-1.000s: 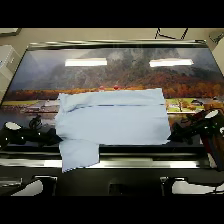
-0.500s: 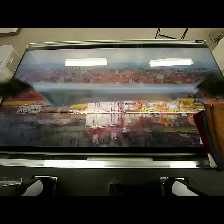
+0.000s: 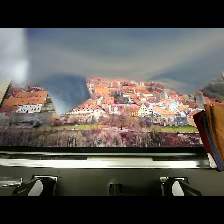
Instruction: Fold the clothes and pants, and hang the long-sleeved shirts on hangers.
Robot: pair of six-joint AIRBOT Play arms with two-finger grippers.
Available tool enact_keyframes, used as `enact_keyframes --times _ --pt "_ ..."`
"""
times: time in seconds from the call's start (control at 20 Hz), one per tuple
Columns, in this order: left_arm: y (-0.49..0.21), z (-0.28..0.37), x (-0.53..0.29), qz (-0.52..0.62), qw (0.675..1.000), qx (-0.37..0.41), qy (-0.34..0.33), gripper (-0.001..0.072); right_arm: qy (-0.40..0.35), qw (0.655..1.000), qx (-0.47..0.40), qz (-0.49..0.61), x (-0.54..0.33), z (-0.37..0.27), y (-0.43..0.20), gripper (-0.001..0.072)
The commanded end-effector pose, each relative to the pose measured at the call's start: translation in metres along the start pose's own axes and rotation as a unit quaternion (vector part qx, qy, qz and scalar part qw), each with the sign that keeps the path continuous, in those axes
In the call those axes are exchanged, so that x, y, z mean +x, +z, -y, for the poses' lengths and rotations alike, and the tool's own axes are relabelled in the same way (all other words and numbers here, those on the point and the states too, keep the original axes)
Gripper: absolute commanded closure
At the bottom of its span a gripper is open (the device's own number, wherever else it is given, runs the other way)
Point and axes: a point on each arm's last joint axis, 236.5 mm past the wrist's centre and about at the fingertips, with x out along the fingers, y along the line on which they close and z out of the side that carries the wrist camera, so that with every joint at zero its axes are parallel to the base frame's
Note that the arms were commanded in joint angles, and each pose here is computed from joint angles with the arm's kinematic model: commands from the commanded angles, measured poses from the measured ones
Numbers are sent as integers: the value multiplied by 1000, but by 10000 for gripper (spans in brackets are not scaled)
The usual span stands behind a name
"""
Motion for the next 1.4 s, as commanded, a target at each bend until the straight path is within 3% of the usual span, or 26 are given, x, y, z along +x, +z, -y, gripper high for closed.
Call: enact_keyframes --times 0.0,0.25,0.4,0.55,0.65,0.75,0.85,0.95,1.05,1.25,1.35 --pt "42 13 -38 57 997 34 30 685 -27 997 -11 66 -49 -5 35 660" --pt "17 -6 -18 18 999 17 40 685 -26 999 42 -2 -11 8 1 661" --pt "-95 -40 29 -132 989 -66 29 685 8 968 125 -219 59 14 -115 662" --pt "-273 -49 69 -323 924 -205 -14 686 63 851 185 -487 104 -9 -286 662" --pt "-397 -33 67 -437 858 -268 -34 685 68 782 174 -594 121 -31 -392 662" --pt "-516 -9 46 -528 783 -327 -28 685 66 750 161 -638 138 -55 -475 662" --pt "-612 2 27 -572 735 -363 9 685 68 737 160 -653 164 -84 -545 661" --pt "-677 -4 23 -590 709 -383 45 685 58 740 172 -648 192 -104 -599 660" --pt "-714 -20 38 -585 710 -386 68 685 19 766 217 -604 230 -102 -630 659" --pt "-734 -60 103 -517 770 -358 107 685 -18 860 253 -443 313 -69 -607 659" --pt "-730 -78 134 -467 806 -339 131 684 -37 878 278 -388 334 -54 -593 660"
